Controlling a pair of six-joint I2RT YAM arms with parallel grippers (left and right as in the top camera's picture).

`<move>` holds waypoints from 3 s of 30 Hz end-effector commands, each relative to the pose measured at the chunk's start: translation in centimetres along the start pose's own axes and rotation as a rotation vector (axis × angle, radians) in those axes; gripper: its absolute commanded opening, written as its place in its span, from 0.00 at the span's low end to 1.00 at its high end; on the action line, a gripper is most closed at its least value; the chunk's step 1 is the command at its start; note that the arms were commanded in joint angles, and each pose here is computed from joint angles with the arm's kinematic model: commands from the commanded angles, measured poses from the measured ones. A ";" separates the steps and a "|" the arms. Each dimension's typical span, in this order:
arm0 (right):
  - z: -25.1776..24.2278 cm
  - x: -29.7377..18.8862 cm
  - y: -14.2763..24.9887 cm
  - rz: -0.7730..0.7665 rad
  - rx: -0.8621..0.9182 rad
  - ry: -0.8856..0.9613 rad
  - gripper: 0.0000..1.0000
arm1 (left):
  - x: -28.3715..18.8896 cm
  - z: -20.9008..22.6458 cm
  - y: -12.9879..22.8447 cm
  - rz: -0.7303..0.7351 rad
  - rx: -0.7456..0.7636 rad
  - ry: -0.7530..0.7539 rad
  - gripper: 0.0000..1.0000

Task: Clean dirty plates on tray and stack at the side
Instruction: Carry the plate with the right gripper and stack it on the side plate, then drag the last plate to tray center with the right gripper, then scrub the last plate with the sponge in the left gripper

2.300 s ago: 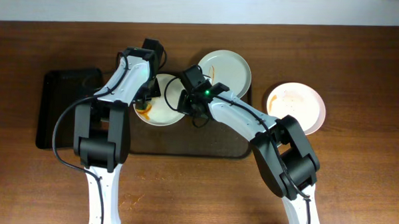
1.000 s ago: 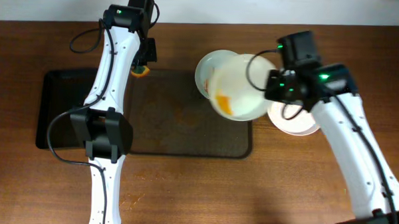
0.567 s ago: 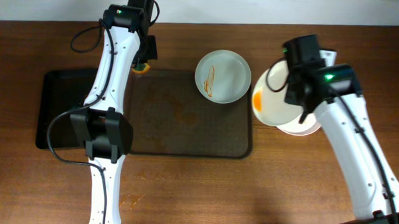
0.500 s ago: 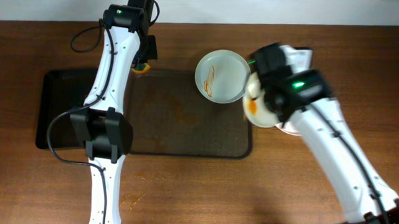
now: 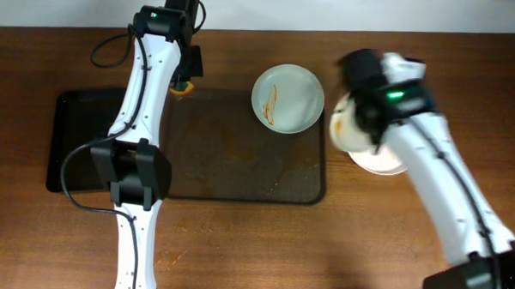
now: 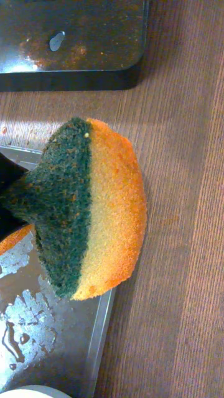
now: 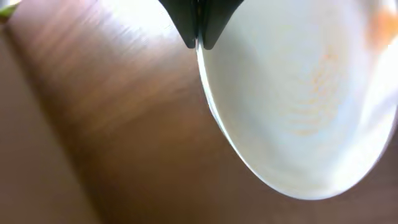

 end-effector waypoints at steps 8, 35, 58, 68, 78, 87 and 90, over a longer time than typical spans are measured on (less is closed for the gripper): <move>-2.2 13.3 6.4 0.498 0.130 -0.183 0.18 | -0.7 0.3 -0.5 -0.022 -0.002 0.006 0.01; 23.6 3.0 20.0 0.889 -0.015 -0.709 0.27 | -0.7 0.3 -0.3 -0.014 -0.001 0.012 0.01; 24.8 4.7 14.8 0.419 -0.824 -0.802 0.04 | -0.7 0.2 -0.3 -0.014 0.000 0.012 0.01; 26.6 5.3 11.8 0.208 -0.943 -0.820 0.52 | -0.7 0.2 -0.5 -0.023 -0.002 0.013 0.01; 23.3 7.0 15.7 0.570 -0.605 -0.595 0.04 | -0.7 0.2 -0.4 -0.021 -0.001 0.013 0.01; 29.6 4.0 16.0 0.677 -0.047 -0.681 0.20 | -0.7 -0.2 -0.2 -0.008 0.000 0.038 0.01; 29.6 5.0 15.5 0.616 -0.049 -0.644 0.26 | -0.6 -0.2 0.2 0.008 0.003 0.043 0.01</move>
Point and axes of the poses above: each gripper's point midway between its finger pads, its own x axis out along the fingers, its own z axis along the line the jaws close on, y = z × x, the point moved 2 cm from there along -x, back along the fingers, and after that the axes turned 8 degrees about x, right-handed, at the moved point
